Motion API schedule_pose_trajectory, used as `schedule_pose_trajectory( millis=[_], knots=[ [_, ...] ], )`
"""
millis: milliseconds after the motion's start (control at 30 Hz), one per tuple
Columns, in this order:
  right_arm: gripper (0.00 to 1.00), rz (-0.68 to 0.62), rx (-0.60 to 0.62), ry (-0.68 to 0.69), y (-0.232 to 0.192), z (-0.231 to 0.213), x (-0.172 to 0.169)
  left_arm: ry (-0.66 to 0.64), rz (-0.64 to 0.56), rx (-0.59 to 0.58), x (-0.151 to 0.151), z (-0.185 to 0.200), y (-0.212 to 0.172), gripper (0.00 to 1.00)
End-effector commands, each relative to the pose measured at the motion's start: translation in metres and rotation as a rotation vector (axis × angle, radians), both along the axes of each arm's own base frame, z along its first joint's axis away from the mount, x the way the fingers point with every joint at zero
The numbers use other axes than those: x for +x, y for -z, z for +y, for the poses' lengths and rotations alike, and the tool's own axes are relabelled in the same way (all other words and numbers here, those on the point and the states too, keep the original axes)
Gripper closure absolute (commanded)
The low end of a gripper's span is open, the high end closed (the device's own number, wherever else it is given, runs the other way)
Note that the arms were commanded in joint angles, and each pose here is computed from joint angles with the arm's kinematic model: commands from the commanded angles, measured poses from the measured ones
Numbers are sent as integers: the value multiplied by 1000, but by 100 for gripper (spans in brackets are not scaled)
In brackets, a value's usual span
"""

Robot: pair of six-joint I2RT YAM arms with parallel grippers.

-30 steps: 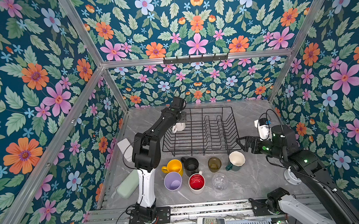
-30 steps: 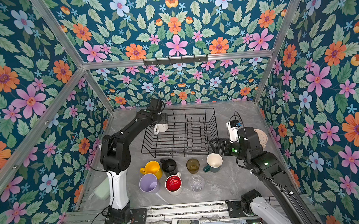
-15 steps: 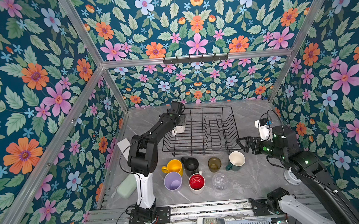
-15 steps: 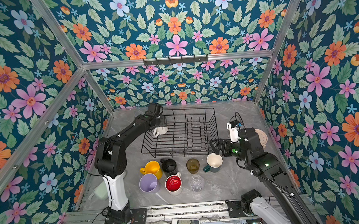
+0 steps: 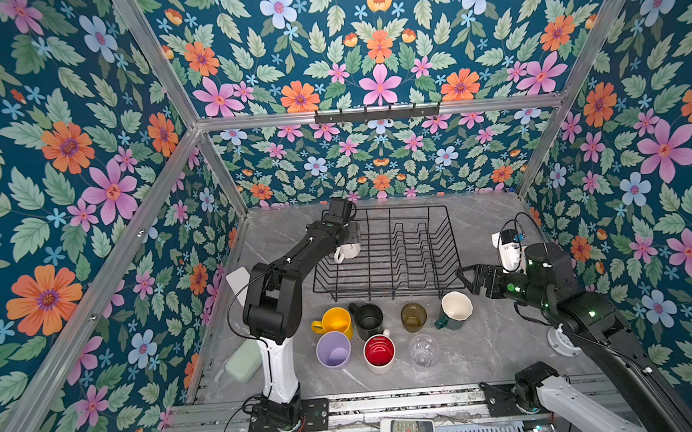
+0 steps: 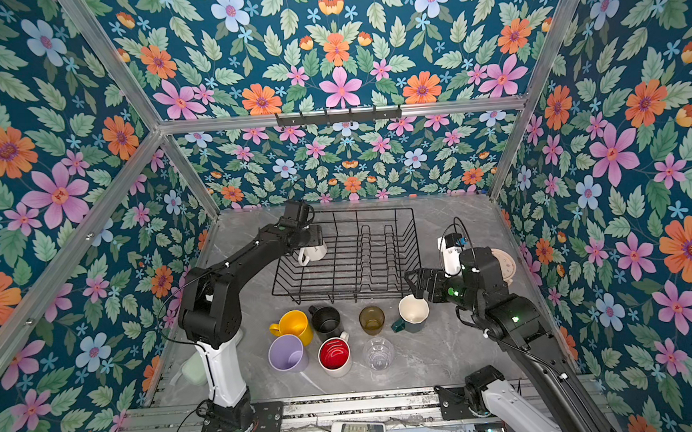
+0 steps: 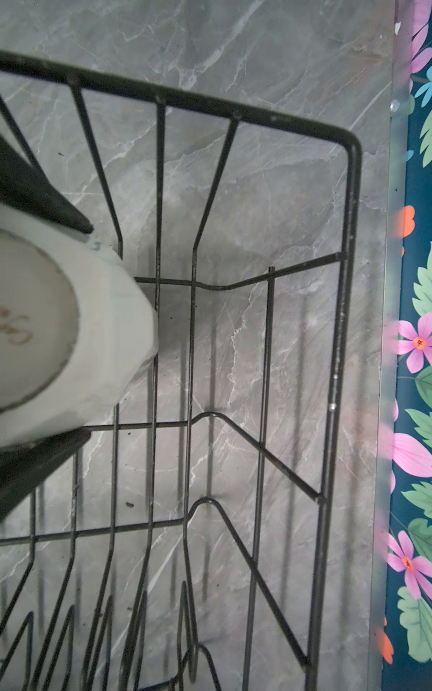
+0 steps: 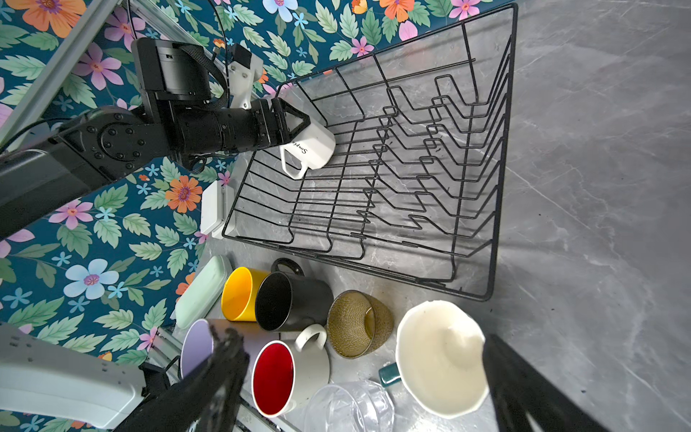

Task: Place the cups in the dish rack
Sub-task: 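Lower the inverted mug into the rack's far corner with the left gripper, then open and raise the left gripper while the right gripper reaches for the green mug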

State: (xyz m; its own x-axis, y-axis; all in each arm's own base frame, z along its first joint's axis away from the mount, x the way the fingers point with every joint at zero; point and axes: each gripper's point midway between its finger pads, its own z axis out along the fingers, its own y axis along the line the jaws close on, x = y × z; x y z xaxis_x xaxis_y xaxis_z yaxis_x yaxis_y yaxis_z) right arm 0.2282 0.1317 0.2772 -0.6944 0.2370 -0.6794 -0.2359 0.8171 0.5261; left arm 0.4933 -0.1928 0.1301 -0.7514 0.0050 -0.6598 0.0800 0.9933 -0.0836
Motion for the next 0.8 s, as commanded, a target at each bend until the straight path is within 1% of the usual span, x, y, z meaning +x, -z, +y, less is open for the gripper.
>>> schedule_pose_trajectory(
  millis=[0, 133, 200, 367, 567, 667, 733, 767],
  knots=[
    [3, -7, 3, -1, -2, 1, 0, -8, -39, -15, 4, -2, -11, 22],
    [3, -7, 2, 0, -2, 0, -1, -6, -32, 1, 2, -2, -8, 20],
    [3, -7, 2, 0, -2, 0, -1, -8, -29, 13, 2, -2, -6, 15],
    [3, -9, 2, 3, -3, -1, -2, 2, -32, 30, -1, -5, -7, 7],
    [3, -5, -4, 7, -1, -2, -2, 2, -40, 31, -4, -5, -12, 6],
    [3, 17, -22, 16, 4, -4, -2, 3, -53, 23, -7, -5, -20, 5],
    [3, 44, -42, 25, 10, -7, -3, 5, -69, 15, -9, -5, -30, 4],
    [4, 59, -56, 30, 14, -9, -4, 4, -78, 7, -10, -4, -35, 1]
  ],
)
